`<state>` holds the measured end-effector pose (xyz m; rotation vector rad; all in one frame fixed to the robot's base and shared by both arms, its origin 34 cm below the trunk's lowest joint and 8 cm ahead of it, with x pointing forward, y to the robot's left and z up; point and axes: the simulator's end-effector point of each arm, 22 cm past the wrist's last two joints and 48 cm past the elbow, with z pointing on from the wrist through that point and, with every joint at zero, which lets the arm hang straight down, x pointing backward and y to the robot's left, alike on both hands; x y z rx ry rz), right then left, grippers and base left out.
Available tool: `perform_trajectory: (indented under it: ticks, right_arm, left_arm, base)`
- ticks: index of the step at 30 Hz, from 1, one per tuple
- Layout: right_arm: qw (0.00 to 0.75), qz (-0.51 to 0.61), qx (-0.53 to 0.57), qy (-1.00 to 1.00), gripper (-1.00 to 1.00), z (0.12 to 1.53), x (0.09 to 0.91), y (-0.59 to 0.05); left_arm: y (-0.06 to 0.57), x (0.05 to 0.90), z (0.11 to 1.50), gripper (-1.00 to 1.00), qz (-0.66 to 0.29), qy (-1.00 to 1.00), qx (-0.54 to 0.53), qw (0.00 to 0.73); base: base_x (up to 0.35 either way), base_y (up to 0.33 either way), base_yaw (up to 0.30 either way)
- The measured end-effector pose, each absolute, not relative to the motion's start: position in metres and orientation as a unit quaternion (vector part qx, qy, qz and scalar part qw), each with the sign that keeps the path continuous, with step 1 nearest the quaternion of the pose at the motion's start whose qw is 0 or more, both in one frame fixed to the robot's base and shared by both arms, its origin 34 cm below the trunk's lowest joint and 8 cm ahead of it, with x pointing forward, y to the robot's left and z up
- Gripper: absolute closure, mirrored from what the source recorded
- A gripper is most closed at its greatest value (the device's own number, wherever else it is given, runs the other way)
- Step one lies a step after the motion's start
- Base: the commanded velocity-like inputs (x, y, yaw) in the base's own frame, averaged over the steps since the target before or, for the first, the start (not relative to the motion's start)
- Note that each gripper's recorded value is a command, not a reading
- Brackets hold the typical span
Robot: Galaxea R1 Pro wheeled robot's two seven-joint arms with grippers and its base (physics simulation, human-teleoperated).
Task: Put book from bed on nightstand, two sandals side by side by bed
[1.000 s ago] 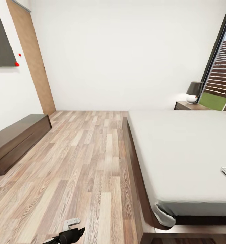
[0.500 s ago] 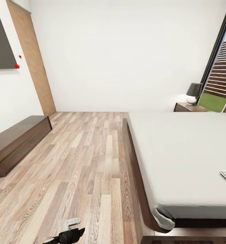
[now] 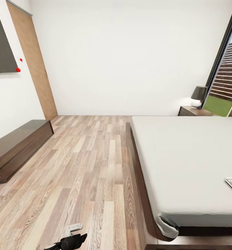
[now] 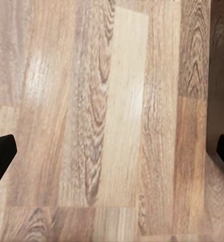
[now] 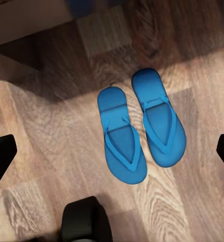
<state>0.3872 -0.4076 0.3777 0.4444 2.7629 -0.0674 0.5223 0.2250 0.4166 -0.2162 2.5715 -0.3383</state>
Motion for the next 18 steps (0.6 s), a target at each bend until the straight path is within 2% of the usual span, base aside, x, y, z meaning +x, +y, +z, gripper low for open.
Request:
perform_trajectory:
  ticks: [18]
  right_arm:
    - [0.171, -0.027, 0.158, 0.972, -1.00, 0.398, 0.390, -0.413]
  left_arm:
    - [0.225, 0.525, 0.436, -1.00, -0.126, 0.952, -0.081, 0.267]
  base:
    - [0.000, 0.000, 0.000]
